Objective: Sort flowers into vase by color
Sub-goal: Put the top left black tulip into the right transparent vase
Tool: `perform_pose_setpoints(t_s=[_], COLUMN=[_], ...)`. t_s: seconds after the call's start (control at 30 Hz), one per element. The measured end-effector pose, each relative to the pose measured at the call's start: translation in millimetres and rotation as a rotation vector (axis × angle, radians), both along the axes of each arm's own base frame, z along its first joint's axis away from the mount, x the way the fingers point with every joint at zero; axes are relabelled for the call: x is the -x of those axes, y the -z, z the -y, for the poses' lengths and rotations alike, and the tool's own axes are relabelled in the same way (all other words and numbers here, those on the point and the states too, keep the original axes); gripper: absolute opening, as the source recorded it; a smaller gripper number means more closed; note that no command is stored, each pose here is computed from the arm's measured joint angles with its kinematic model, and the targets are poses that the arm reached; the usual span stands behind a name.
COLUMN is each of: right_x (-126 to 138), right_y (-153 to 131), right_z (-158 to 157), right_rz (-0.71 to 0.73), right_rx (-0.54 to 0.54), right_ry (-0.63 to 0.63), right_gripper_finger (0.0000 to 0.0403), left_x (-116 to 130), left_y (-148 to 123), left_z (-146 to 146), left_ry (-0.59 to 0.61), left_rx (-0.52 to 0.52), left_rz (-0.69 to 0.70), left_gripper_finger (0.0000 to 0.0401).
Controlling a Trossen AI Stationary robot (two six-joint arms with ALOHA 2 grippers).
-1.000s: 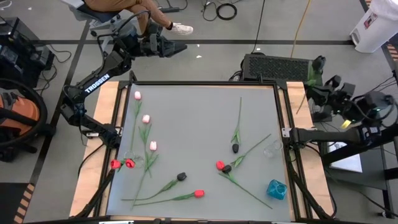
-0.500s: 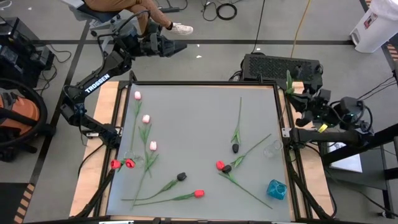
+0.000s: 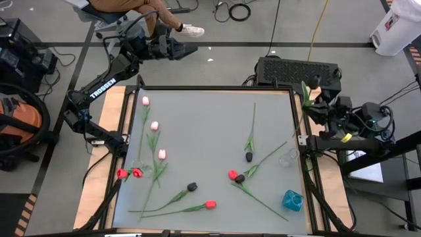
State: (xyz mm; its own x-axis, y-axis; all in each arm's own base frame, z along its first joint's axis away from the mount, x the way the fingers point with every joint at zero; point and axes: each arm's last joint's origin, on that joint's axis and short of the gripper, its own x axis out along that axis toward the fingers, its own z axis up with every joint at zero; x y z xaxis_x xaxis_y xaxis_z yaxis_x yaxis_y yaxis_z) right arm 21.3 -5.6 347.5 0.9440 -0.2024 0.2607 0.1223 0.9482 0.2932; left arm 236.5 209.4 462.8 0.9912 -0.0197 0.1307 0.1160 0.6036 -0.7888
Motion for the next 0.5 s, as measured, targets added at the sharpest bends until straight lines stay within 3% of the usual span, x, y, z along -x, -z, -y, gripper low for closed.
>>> perform_pose_setpoints(t_s=[0.3, 0.5], right_x=[-0.8, -2.4], right_y=[0.4, 7.3], right_z=[-4.9, -7.0], right_rz=[0.0, -0.073], right_rx=[-0.019, -0.044], right_ry=[-0.184, -0.262], right_gripper_finger=[0.0, 0.0], left_x=[0.0, -0.2], left_y=[-0.1, -0.1], left_z=[-0.6, -0.4], left_ry=[-0.02, -0.02], left_rx=[0.003, 0.003], left_rz=[0.003, 0.003], left_gripper_finger=[0.0208, 0.0208])
